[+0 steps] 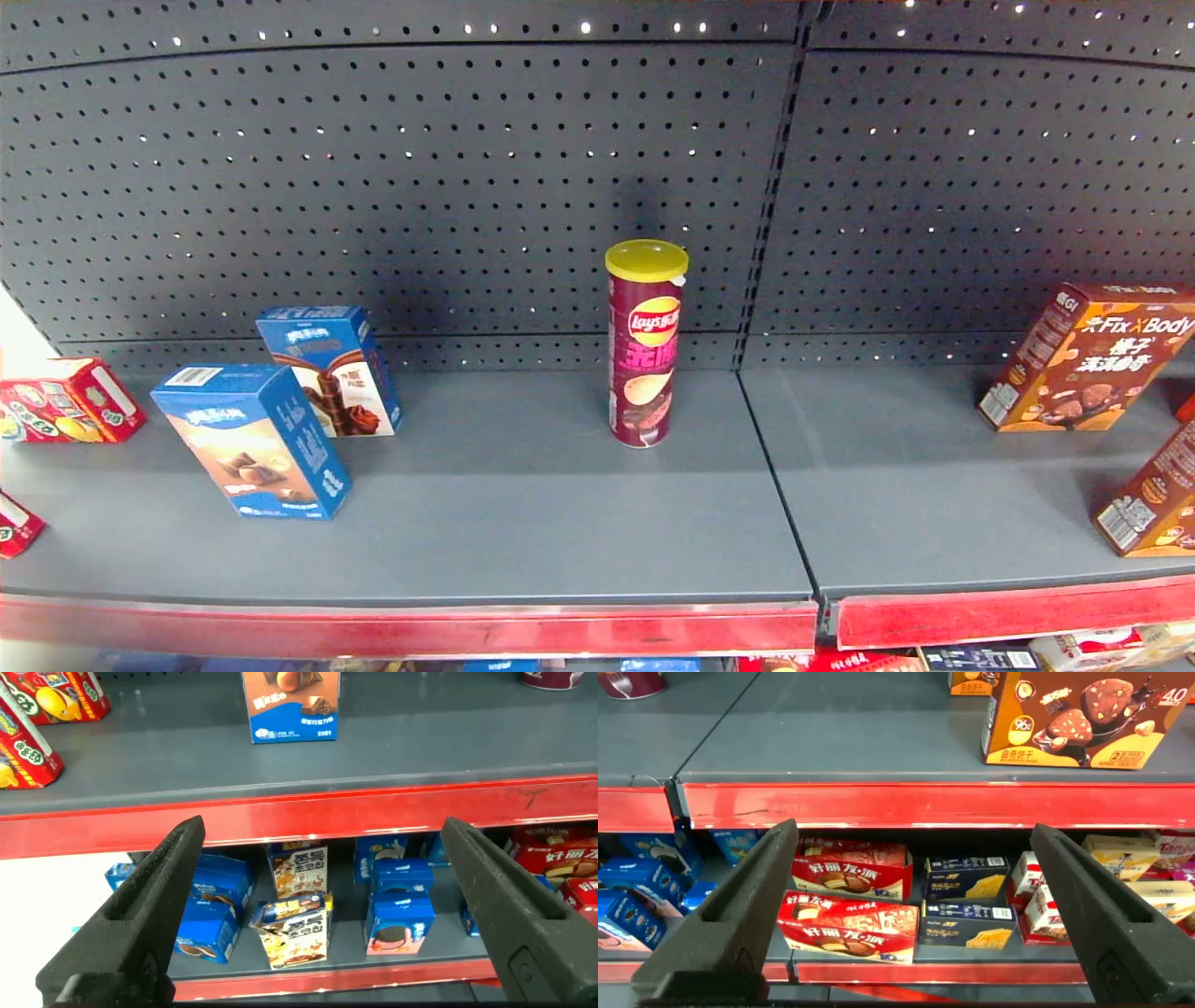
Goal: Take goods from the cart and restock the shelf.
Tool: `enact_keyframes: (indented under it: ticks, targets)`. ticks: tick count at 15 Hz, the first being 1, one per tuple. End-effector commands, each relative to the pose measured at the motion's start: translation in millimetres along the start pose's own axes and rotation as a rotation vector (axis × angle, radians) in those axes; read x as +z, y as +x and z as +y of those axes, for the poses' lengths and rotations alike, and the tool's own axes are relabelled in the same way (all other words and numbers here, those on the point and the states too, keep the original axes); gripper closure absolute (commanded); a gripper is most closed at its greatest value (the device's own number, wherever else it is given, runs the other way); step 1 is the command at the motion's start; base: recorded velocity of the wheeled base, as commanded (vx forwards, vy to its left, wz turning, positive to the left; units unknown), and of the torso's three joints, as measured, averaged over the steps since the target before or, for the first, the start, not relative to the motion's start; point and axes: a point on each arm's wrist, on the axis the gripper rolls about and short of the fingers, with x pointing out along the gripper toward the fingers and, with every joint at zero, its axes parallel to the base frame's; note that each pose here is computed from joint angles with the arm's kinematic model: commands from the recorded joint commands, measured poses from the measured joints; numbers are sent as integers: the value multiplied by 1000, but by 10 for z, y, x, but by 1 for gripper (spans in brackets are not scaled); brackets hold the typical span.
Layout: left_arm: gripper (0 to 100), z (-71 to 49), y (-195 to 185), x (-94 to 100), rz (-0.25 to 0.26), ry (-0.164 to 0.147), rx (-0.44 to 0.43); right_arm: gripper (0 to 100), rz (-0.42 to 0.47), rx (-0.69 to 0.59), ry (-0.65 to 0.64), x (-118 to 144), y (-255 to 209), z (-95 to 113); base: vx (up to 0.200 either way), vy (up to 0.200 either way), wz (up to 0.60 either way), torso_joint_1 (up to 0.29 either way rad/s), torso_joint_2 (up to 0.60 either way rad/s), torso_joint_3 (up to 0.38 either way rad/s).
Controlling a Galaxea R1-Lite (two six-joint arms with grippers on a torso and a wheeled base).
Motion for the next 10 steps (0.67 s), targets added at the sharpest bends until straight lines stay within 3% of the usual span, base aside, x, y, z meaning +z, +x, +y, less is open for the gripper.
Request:
enact_keyframes:
  ticks: [1,2,10]
  targets:
    - [0,0,1,1,1,0,0,0,-2,-1,1,2,0,0,0,0,0,0,0,0]
    - [0,0,1,1,1,0,0,0,-2,0,1,2,0,0,0,0,0,0,0,0]
    - [0,0,1,1,1,0,0,0,-2,-1,1,2,0,0,0,0,-600,3,2,1]
